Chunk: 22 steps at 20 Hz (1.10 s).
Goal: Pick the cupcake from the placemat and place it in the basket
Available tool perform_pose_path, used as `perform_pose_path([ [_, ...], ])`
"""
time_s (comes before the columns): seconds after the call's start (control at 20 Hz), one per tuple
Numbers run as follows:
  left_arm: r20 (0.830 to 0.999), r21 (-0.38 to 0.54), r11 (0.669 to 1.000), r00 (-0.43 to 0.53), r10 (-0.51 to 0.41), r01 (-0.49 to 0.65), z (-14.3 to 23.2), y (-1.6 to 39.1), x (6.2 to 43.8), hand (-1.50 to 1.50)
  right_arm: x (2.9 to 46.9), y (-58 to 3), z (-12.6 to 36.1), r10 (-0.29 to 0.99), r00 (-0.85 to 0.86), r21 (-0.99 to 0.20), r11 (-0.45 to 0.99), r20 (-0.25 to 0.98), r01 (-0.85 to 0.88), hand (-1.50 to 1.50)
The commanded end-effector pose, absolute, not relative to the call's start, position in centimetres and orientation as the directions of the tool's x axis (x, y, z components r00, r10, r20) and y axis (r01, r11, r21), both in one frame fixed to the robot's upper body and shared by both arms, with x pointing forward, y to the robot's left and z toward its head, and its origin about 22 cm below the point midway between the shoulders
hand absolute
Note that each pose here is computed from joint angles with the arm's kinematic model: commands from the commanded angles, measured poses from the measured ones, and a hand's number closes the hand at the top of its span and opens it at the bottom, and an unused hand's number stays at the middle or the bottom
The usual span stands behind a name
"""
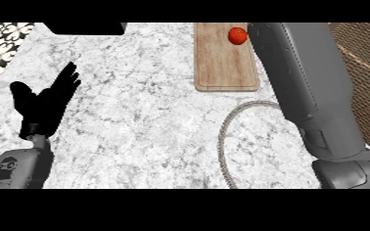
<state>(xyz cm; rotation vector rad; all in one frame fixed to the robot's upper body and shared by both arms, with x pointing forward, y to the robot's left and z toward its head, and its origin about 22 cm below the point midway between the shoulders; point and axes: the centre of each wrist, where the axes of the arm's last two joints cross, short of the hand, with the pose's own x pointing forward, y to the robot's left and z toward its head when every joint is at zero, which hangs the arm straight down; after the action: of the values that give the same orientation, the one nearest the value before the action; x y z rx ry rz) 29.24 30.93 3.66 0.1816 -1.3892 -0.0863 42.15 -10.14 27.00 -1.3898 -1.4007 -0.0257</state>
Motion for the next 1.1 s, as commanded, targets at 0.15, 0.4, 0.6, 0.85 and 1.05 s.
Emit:
perform_pose_path([
  [0.15, 0.97, 0.178, 0.982, 0.178, -0.165, -0.062, 2.7, 30.6, 28.9, 0.0, 44.0, -16.2, 28.6, 0.597, 0.474, -0.673, 0.155, 0.647, 0.724, 1.5],
  [0.4, 0.968, 0.184, 0.981, 0.187, -0.17, -0.06, 1.7, 31.3, 28.4, 0.0, 43.3, -20.5, 27.0, 0.587, 0.482, -0.668, 0.139, 0.65, 0.731, 1.5],
  [0.6, 0.968, 0.187, 0.98, 0.182, -0.172, -0.066, 3.5, 29.5, 29.5, 0.0, 42.9, -24.2, 25.8, 0.578, 0.509, -0.69, 0.134, 0.637, 0.711, 1.5],
  [0.85, 0.969, 0.185, 0.98, 0.178, -0.169, -0.073, 4.8, 31.3, 29.7, 0.0, 41.2, -27.2, 22.5, 0.574, 0.496, -0.672, 0.133, 0.651, 0.728, 1.5],
  [1.05, 0.971, 0.178, 0.982, 0.171, -0.167, -0.056, 4.3, 32.7, 28.8, 0.0, 42.0, -29.0, 20.3, 0.552, 0.494, -0.659, 0.141, 0.672, 0.739, 1.5],
])
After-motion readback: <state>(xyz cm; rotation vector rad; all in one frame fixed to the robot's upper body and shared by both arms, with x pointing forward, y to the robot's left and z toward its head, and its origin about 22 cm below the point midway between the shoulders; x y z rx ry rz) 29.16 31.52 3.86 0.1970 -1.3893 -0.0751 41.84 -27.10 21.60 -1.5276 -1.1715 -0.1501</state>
